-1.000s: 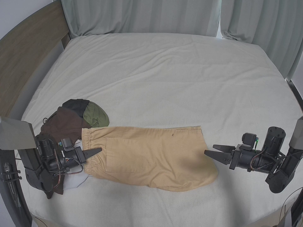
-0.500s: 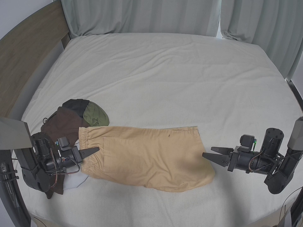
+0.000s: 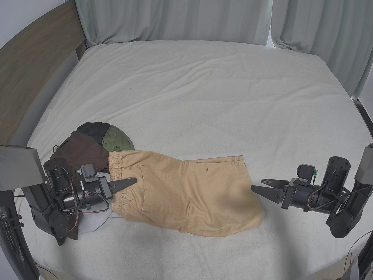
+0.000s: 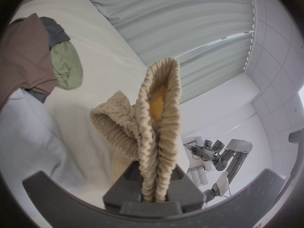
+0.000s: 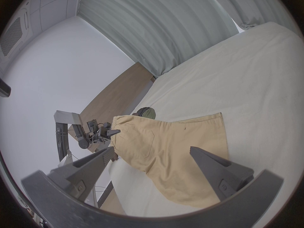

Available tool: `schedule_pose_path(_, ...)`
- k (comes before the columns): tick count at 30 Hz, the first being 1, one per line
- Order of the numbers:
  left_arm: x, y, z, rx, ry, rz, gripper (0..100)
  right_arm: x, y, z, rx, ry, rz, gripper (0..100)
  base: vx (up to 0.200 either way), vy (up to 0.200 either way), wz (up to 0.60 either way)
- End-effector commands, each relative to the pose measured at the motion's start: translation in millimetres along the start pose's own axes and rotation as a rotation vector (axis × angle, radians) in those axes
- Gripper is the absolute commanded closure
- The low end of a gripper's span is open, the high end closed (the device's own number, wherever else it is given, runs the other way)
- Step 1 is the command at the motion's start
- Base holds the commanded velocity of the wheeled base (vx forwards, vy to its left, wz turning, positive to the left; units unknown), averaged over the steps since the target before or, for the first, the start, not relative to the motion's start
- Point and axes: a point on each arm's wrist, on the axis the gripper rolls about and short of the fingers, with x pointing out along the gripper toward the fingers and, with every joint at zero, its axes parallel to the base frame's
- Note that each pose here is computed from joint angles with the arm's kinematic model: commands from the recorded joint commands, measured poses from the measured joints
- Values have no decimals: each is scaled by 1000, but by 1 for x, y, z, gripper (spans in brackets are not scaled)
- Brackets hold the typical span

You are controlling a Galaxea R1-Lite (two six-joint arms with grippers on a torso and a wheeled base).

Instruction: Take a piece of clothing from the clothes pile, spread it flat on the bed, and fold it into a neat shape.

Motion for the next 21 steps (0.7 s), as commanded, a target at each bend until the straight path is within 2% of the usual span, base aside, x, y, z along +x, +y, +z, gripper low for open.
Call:
schedule_pose_path(1,10,-14,4,26,-4,-41,100,-1,1,2,-6,-9,1,0,0,0,0)
schedule_pose_path(14,52,-41,0,10,2,-117,100,-2,1,5,-11,-18,0,0,0,0,0)
schedule_pose_path(21,70,-41,-2,2,-1,-130,100,-3,1,5,-9,-19,-1,0,0,0,0)
